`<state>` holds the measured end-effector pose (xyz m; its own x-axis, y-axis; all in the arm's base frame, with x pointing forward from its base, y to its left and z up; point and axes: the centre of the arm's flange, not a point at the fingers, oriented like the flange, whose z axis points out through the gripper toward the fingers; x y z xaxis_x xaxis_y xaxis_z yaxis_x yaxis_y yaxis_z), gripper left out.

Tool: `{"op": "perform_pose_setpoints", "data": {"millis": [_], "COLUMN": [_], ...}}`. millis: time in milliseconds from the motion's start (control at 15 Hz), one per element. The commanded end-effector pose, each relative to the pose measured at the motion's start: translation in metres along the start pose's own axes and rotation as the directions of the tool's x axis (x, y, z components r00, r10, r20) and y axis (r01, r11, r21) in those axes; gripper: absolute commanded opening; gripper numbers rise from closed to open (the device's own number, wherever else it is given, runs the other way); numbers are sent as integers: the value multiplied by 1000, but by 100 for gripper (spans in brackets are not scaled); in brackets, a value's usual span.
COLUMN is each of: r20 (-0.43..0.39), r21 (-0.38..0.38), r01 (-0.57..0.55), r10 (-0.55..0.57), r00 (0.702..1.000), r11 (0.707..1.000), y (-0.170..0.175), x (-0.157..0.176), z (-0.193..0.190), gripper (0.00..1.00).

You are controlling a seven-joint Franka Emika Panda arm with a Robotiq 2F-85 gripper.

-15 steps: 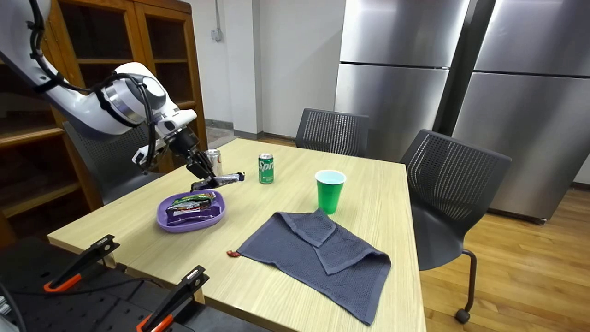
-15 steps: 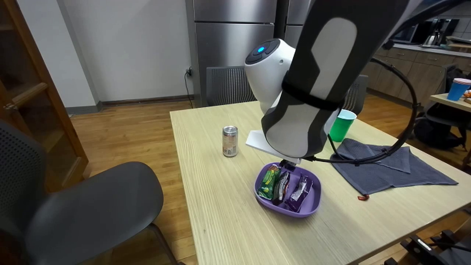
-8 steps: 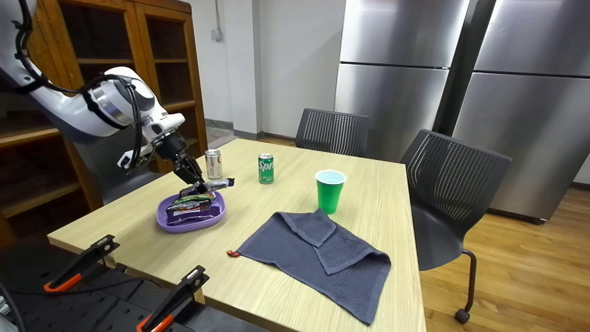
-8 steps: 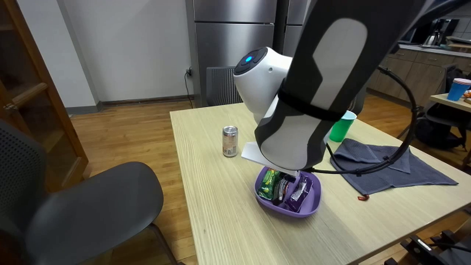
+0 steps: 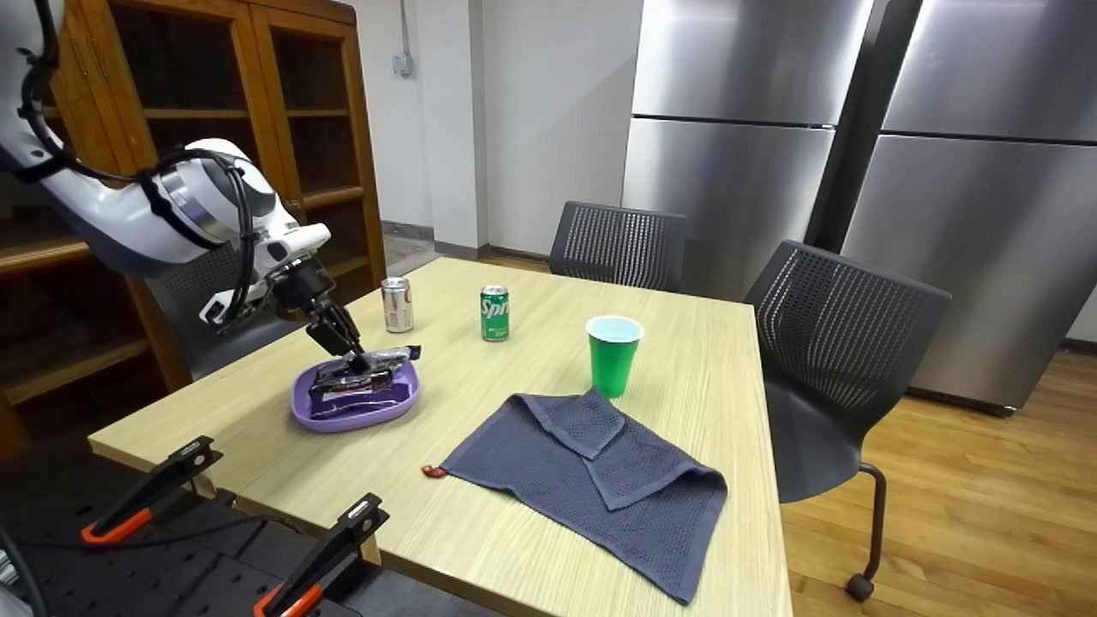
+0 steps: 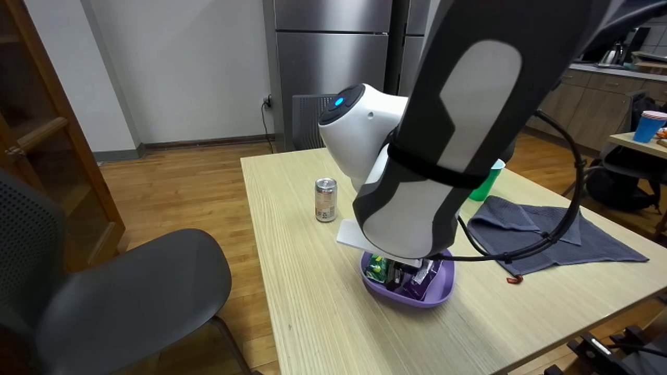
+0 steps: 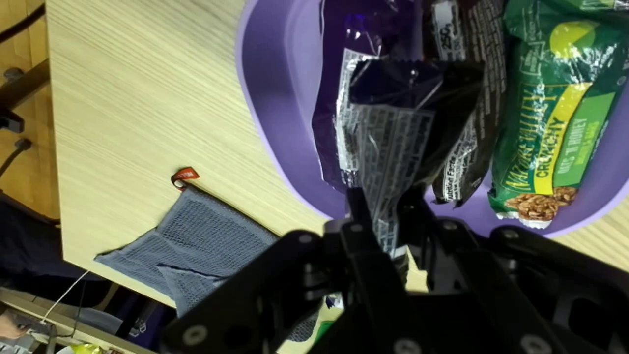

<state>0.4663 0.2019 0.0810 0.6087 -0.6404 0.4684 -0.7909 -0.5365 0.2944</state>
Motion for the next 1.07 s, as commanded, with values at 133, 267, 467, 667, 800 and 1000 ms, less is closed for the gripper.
{"op": "perform_pose_setpoints", "data": {"millis": [133,267,467,667,800,1000], "r20": [34,44,59,76,82,97], "r21": [-37,-43,-52,-68,-75,-87], "r01": [15,25,44,57,68,83], "r10": [-13,-24,-41,-52,-62,-74], "r00": [999,999,997,996,995,993], "r11": [999,999,998,996,995,993], "y": [-11,-15,-20,-22,-25,-27], "x": [0,-3,-7,-9,-10,-12], "z": [2,5,9,14,17,22], "gripper": [6,6,6,6,6,6]}}
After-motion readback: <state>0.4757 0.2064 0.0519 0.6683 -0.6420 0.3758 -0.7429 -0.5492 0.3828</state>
